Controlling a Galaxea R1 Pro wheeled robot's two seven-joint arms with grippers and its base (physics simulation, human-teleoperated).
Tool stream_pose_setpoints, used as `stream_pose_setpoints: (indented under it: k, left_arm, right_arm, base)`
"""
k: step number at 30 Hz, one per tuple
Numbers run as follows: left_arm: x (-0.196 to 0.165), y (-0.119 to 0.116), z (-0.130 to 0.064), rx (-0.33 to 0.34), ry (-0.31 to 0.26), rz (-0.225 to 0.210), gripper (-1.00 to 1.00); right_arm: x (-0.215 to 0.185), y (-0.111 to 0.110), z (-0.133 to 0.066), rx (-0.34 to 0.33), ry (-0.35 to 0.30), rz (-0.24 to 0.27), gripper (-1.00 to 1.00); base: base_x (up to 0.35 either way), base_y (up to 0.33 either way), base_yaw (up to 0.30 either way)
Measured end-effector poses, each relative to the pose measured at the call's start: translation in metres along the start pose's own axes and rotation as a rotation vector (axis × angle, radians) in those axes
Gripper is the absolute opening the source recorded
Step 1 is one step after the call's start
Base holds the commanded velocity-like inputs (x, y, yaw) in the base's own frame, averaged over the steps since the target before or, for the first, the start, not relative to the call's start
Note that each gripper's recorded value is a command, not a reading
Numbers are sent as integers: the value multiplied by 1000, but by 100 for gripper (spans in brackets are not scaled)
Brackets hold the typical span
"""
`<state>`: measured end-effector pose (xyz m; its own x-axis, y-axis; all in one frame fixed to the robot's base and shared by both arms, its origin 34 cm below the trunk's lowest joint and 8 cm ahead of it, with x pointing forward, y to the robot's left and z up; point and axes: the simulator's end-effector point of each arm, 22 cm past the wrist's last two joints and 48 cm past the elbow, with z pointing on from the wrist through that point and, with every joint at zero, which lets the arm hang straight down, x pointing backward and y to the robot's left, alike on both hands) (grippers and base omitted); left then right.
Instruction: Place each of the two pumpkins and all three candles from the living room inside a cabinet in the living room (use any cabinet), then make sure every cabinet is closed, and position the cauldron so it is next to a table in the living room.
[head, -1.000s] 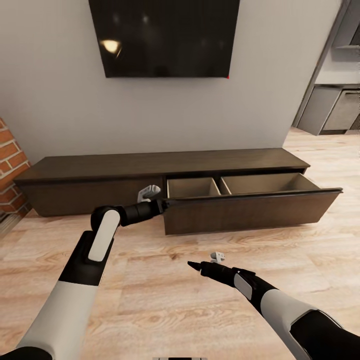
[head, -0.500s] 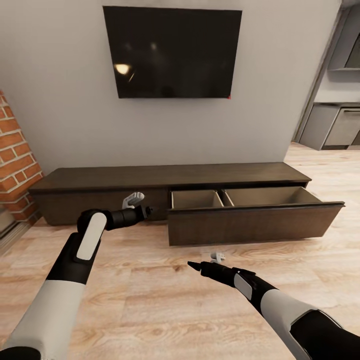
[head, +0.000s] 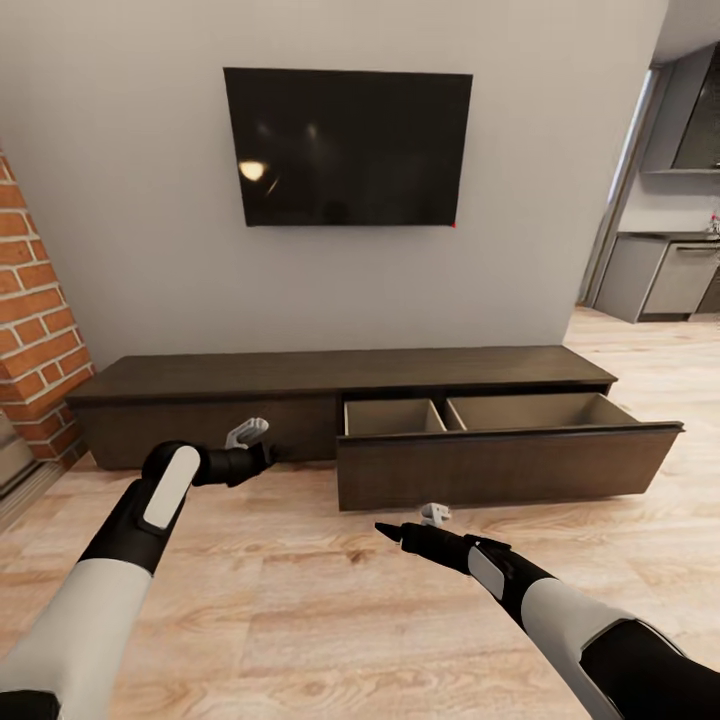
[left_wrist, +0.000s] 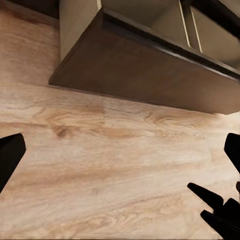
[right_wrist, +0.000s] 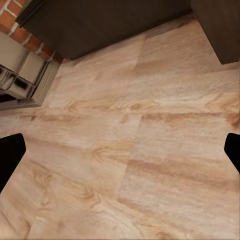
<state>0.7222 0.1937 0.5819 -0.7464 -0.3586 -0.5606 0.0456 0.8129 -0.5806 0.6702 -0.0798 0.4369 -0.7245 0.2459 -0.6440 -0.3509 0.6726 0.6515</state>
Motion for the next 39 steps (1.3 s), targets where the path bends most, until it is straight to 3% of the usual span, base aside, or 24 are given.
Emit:
stream_pose_setpoints:
  k: [5, 9, 12, 14, 20, 28, 29, 30, 34, 39]
  left_arm:
    - [11, 32, 9, -57, -6, -63, 100]
    - [25, 56, 15, -113, 5, -89, 100]
    - [47, 99, 23, -218, 13, -98, 100]
    - [54, 111, 23, -245, 13, -107, 100]
    - [80, 148, 21, -322, 20, -146, 100]
    - [103, 176, 14, -386, -1, -181, 100]
    - [104, 179, 13, -394, -9, -183, 100]
    - [105, 188, 11, -415, -45, -187, 100]
    - [103, 191, 6, -425, -68, -189, 100]
    - [126, 202, 0, -459, -26, -216, 100]
  right_arm:
    - [-7, 8, -5, -1, -4, -29, 100]
    - [-8, 11, -8, 5, 14, -73, 100]
    - [-10, -16, -12, 147, 22, -106, 100]
    - [-14, -24, -15, 195, 17, -114, 100]
    - [-23, -27, -21, 250, 2, -128, 100]
    - [-34, -17, -29, 253, -12, -149, 100]
    - [-34, -17, -30, 254, -6, -149, 100]
    - [-23, -26, -34, 297, 56, -180, 100]
    - [-25, -27, -40, 325, 70, -213, 100]
    - [-32, -29, -48, 360, 68, -229, 100]
  base:
    - [0, 0, 22]
    - [0, 0, 189]
    - [0, 0, 252]
    - [0, 0, 242]
    - [0, 0, 89]
    - [0, 0, 4]
    - [0, 0, 0]
    - [0, 0, 0]
    - [0, 0, 0]
    - [0, 0, 0]
